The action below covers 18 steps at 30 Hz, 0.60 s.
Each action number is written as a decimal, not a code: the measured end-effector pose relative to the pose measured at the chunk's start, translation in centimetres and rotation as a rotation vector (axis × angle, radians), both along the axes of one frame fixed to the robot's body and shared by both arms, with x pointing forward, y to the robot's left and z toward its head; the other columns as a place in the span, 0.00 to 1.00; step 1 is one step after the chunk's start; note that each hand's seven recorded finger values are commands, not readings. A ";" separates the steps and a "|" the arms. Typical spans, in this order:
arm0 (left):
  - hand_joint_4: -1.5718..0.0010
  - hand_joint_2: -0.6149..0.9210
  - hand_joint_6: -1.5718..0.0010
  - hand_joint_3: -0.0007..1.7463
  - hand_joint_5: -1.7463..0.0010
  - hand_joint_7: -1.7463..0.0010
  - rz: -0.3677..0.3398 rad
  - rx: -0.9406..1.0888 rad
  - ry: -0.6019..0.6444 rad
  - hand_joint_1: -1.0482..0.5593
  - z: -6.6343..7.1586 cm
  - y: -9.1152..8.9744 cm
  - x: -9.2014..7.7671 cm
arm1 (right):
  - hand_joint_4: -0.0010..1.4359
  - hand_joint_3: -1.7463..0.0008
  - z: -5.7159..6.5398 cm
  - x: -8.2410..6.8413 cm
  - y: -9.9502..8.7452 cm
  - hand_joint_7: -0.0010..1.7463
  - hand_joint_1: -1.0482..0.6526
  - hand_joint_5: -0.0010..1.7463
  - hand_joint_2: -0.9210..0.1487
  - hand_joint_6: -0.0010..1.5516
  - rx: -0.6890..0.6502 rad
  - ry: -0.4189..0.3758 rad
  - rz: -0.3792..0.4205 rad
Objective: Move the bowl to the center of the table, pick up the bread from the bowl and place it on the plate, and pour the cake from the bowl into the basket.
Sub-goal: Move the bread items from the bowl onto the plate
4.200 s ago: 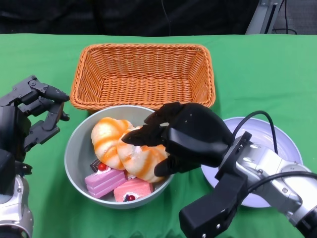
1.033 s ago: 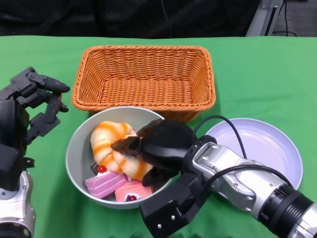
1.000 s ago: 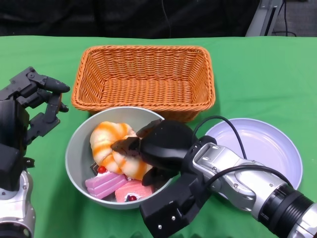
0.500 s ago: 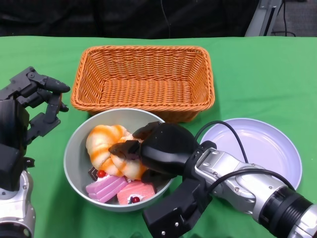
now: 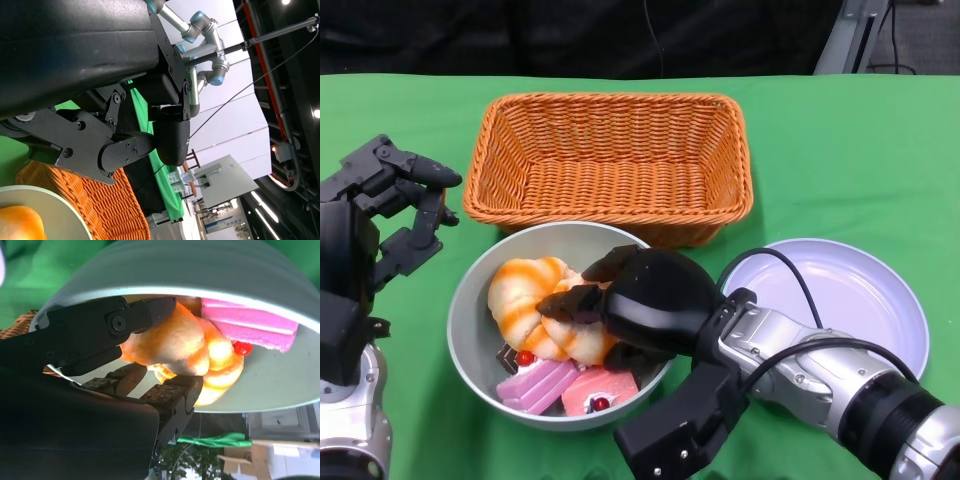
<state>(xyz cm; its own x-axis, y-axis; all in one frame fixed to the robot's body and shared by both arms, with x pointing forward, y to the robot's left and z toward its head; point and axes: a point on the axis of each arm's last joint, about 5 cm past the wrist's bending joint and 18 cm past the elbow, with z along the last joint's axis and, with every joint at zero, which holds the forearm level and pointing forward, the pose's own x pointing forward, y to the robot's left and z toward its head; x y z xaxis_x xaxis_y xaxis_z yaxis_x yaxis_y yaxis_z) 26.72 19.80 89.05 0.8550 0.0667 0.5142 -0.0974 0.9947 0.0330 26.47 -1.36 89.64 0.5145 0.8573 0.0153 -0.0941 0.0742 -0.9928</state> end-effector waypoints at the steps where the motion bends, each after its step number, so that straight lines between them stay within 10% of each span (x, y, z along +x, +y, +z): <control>1: 0.44 0.88 0.45 0.44 0.15 0.34 0.002 0.000 0.000 0.58 0.0 0.0 0.0 | 0.49 1.00 -0.1 0.0 0.0 0.00 0.55 0.28 0.07 0.55 0.006 0.002 0.001; 5: 0.45 0.88 0.45 0.45 0.15 0.34 0.002 -0.001 -0.004 0.58 0.0 0.0 0.0 | 0.47 1.00 -0.2 0.1 -0.1 0.01 0.54 0.35 0.05 0.56 0.030 0.009 0.001; 12: 0.44 0.88 0.45 0.44 0.15 0.34 0.002 -0.005 -0.005 0.58 0.0 0.0 0.0 | 0.71 1.00 -0.8 0.2 -0.7 0.01 0.54 0.21 0.05 0.66 0.112 0.030 0.018; 18: 0.44 0.88 0.44 0.44 0.15 0.35 0.002 -0.005 -0.010 0.58 0.0 0.0 0.0 | 0.66 1.00 -0.8 0.4 -0.8 0.01 0.54 0.43 0.05 0.70 0.148 0.040 0.026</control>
